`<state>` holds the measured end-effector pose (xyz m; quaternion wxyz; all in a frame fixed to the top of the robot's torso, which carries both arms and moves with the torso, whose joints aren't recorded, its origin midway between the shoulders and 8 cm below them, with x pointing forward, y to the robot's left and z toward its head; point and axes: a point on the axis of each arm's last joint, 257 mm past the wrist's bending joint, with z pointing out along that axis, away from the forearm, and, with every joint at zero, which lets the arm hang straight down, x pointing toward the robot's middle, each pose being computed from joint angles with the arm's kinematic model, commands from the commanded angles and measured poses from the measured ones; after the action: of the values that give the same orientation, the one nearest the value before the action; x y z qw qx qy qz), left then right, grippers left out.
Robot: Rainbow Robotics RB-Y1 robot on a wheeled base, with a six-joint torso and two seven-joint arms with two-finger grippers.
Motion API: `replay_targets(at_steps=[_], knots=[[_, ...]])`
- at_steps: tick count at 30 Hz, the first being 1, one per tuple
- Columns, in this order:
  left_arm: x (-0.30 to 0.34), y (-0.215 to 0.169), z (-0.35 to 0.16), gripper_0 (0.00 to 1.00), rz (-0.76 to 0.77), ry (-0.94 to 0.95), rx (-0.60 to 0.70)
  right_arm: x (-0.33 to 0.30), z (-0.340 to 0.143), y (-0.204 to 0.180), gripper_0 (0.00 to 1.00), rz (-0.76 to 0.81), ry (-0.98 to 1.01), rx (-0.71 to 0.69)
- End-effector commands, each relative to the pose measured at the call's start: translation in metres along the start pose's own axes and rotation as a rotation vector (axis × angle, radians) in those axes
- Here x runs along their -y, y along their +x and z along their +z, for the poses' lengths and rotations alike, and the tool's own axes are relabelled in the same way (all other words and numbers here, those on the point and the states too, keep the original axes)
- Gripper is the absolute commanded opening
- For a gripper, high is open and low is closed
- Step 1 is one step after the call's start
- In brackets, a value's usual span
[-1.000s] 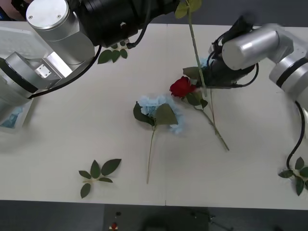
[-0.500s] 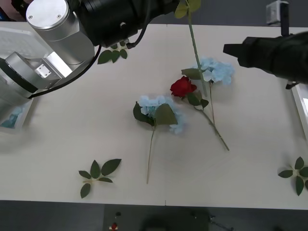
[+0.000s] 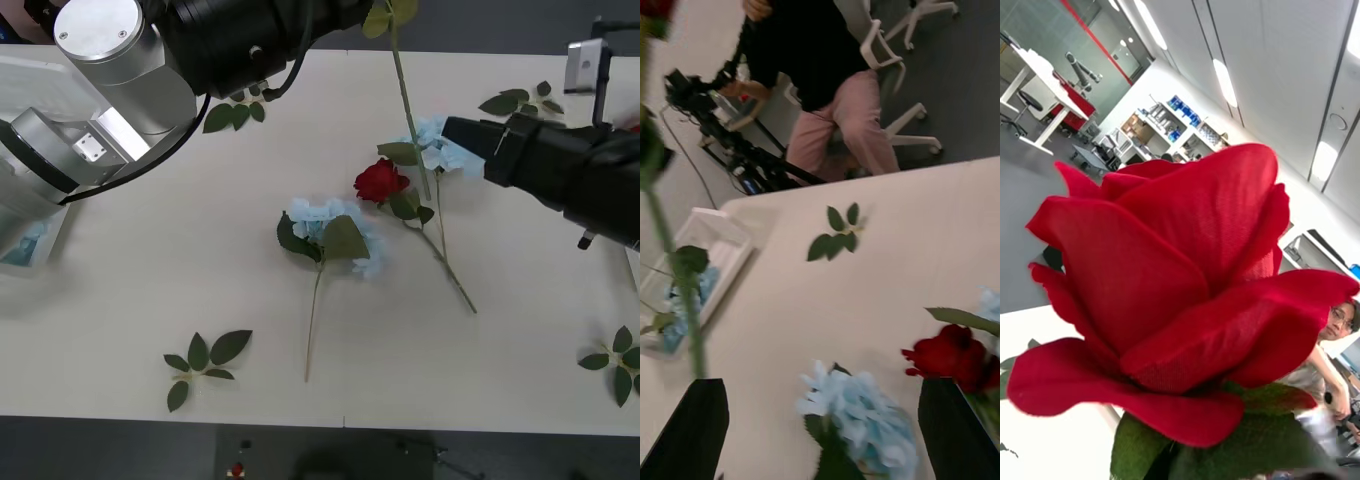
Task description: Put the red flowers into the right box and the blue flowers into the left box
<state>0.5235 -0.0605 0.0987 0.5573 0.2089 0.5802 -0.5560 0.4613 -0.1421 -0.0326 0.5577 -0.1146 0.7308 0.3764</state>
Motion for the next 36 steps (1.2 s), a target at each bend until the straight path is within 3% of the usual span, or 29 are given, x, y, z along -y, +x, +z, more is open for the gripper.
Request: replay_targets(at_steps=[1,18,22,29,32,33,34,36], knots=[[0.018,-0.021,0.008,0.0,0.106,0.029,0.009,-0.045,-0.006,-0.018,0.74,-0.08,-0.083,0.015],[0.018,-0.021,0.008,0.0,0.106,0.029,0.009,-0.051,0.034,-0.005,0.74,-0.081,-0.076,-0.09],[0.018,-0.021,0.008,0.0,0.106,0.029,0.009,-0.053,0.046,0.002,0.7,-0.074,-0.08,-0.12],[0.018,-0.021,0.008,0.0,0.106,0.029,0.009,-0.052,0.069,0.02,0.49,-0.081,-0.088,-0.168],[0.018,-0.021,0.008,0.0,0.106,0.029,0.009,-0.049,0.079,0.024,0.24,-0.072,-0.085,-0.171],[0.018,-0.021,0.008,0.0,0.106,0.029,0.009,-0.047,0.082,0.024,0.06,-0.069,-0.083,-0.169],[0.018,-0.021,0.008,0.0,0.106,0.029,0.009,-0.045,0.083,0.025,0.0,-0.07,-0.08,-0.17],[0.018,-0.021,0.008,0.0,0.106,0.029,0.009,-0.044,0.084,0.023,0.0,-0.073,-0.079,-0.168]])
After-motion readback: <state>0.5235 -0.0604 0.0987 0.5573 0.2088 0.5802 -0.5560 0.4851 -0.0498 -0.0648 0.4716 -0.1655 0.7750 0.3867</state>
